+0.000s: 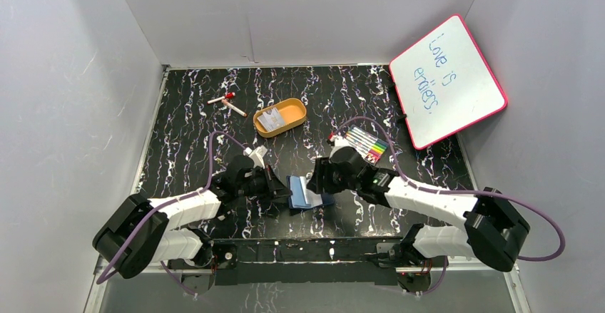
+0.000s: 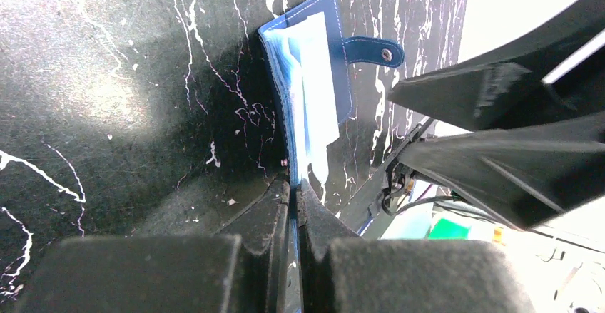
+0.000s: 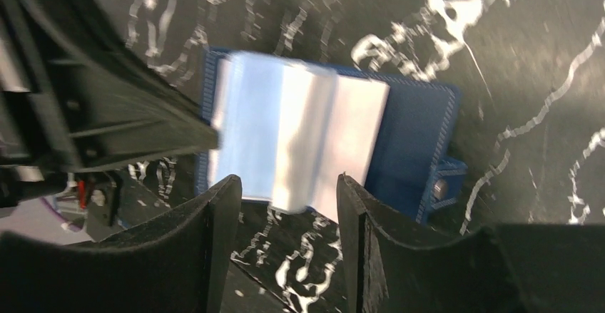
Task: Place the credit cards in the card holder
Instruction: Open the card holder at the center of the board.
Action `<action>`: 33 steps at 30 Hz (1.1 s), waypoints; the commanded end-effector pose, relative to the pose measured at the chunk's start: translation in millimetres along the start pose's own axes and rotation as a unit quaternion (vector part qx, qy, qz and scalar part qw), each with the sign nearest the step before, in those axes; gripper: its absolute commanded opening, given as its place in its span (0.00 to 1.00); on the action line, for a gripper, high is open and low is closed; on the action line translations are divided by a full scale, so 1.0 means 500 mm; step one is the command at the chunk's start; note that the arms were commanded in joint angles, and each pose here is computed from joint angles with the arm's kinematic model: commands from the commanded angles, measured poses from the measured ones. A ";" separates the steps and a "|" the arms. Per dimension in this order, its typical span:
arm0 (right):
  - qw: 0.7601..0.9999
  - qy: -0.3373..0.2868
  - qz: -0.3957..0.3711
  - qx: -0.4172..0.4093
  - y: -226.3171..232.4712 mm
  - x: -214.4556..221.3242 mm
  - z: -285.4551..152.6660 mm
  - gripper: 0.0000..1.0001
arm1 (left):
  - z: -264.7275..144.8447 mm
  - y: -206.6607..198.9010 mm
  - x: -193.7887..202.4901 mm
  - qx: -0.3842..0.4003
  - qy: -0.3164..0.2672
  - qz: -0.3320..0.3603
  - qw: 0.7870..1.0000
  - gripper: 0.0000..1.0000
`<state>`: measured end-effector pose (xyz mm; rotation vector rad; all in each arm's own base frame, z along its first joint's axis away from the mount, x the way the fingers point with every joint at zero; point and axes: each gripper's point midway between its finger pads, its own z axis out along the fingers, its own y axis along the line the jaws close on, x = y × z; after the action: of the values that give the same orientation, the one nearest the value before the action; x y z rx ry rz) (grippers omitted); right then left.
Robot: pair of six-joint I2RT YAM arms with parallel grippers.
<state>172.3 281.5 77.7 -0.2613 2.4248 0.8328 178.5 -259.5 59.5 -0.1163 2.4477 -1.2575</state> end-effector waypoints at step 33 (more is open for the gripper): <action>0.996 0.053 -0.058 -0.041 0.088 0.017 0.082 0.40 | -0.007 -0.039 -0.019 0.033 -0.015 -0.014 0.999 0.00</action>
<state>159.3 339.6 61.3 -0.5110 2.4845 0.9165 183.1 -262.2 65.9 -0.1799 2.4290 -1.2898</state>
